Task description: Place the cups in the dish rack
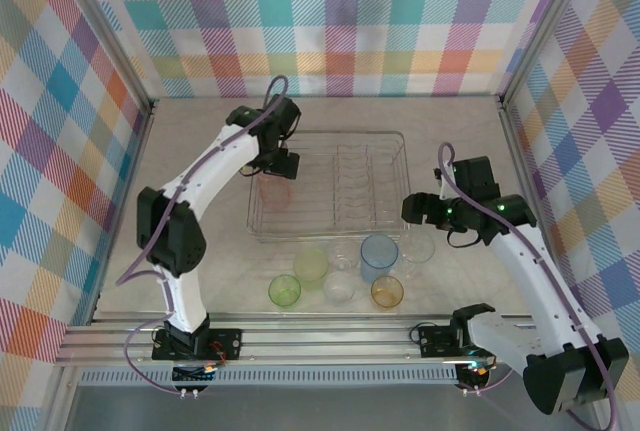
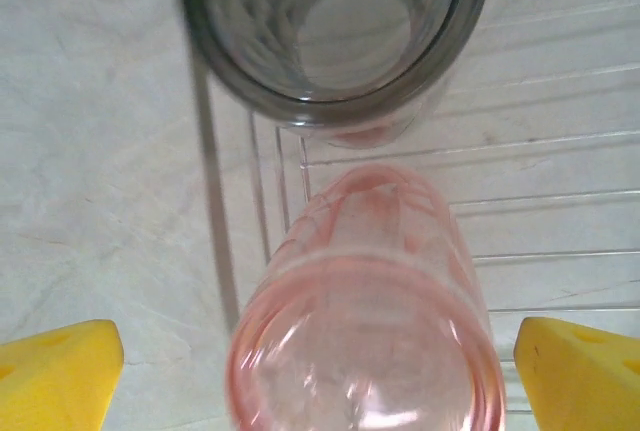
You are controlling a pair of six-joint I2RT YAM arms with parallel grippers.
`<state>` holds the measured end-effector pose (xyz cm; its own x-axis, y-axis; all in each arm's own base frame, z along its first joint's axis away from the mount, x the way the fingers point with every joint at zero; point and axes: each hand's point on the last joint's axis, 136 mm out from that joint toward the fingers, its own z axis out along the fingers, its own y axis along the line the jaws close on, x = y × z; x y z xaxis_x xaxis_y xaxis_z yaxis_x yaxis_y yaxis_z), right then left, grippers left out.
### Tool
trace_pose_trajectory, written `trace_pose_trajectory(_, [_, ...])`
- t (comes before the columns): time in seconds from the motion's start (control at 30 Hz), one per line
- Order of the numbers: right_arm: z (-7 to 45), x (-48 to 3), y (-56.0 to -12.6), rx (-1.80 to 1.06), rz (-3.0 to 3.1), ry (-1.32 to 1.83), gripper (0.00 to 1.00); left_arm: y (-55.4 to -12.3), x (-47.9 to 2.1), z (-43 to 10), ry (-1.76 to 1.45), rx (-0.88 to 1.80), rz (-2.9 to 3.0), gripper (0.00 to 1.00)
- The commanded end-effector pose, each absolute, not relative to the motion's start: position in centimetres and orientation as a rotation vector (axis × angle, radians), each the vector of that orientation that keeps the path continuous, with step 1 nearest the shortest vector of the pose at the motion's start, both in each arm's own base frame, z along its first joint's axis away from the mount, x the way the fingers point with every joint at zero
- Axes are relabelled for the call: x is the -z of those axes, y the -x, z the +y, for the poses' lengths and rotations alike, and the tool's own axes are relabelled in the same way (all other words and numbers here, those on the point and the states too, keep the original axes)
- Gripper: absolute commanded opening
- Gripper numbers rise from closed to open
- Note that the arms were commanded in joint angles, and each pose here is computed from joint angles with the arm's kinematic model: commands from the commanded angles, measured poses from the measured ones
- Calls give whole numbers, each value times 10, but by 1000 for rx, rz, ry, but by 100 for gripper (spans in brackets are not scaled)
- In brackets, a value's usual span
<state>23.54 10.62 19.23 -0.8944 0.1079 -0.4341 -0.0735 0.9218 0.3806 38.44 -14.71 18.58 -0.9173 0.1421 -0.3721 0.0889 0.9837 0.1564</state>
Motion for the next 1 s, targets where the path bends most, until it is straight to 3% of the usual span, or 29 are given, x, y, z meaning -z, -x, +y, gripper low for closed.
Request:
trace_pose_trajectory(0.0, [108, -198, -222, -508, 2684, 29, 80, -380, -224, -137, -113, -142, 2596, 100])
trace_pose_trajectory(0.27, [73, -188, -199, -232, 2805, -114, 73, -344, -258, -130, -32, 93, 2375, 100])
trace_pose_trajectory(0.47, [60, -174, -192, -135, 2846, -185, 69, -315, -257, -134, -44, 265, 2313, 100])
trace_pose_trajectory(0.97, [68, -140, -199, -137, 2931, -200, 39, -295, -251, -145, -32, 452, 2254, 100])
